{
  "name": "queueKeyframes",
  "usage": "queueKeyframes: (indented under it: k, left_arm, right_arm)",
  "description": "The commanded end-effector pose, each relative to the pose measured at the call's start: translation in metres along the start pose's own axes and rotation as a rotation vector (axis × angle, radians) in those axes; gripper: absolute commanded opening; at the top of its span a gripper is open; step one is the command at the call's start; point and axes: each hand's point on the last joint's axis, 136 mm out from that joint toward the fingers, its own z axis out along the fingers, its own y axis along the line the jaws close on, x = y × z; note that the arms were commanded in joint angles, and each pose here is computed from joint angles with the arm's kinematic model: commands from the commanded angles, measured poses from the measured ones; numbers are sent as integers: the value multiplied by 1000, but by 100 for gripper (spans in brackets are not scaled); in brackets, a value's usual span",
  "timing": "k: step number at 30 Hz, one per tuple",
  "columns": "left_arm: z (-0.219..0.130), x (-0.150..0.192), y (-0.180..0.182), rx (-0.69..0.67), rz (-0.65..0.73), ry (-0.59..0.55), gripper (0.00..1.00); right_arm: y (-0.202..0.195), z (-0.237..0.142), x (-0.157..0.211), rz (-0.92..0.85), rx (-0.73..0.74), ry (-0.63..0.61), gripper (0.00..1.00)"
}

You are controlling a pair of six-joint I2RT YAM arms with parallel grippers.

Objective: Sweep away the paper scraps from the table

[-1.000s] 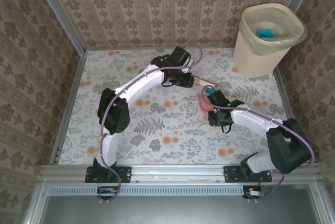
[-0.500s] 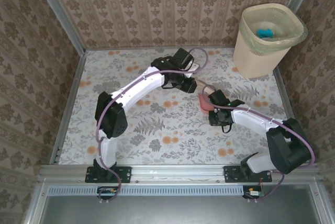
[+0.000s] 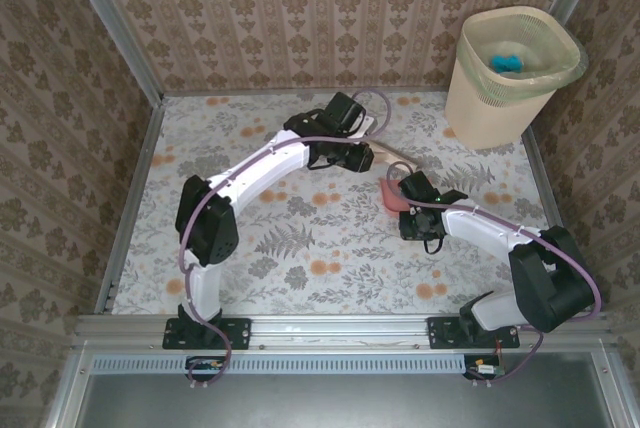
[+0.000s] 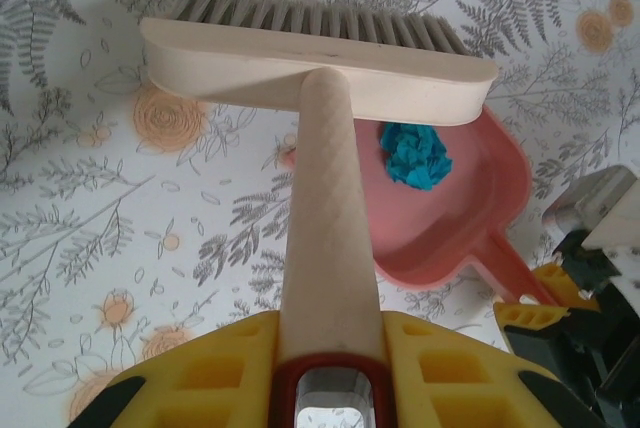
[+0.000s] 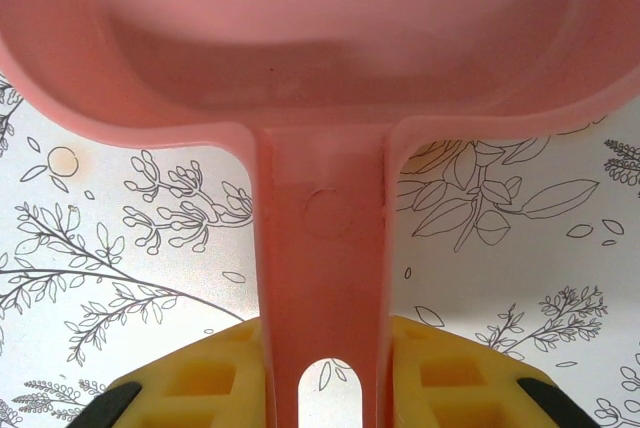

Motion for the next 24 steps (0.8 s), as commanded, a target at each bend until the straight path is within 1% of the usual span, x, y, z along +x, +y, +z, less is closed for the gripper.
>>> queueKeyframes:
  k: [1, 3, 5, 11, 13, 18, 19, 24]
  left_arm:
    - [4, -3, -19, 33, 98, 15, 0]
    - [5, 7, -26, 40, 168, 62, 0]
    - [3, 15, -27, 33, 206, 94, 0]
    - [-4, 39, -27, 56, 269, 186, 0]
    - [-10, 44, -28, 66, 287, 196, 0]
    - [-26, 46, -43, 147, 316, 157, 0]
    - [-29, 46, -45, 156, 319, 149, 0]
    - [-41, 36, -41, 150, 294, 81, 0]
  right_arm:
    - [-4, 3, 6, 10, 12, 25, 0]
    - [-4, 3, 5, 12, 12, 24, 0]
    - [-4, 3, 5, 13, 11, 22, 0]
    - [-5, 2, 5, 15, 11, 20, 0]
    - [-6, 2, 5, 18, 11, 19, 0]
    - [-9, 3, 7, 25, 18, 24, 0]
    - [-8, -3, 3, 29, 6, -1, 0]
    - [-9, -5, 4, 35, 0, -8, 0]
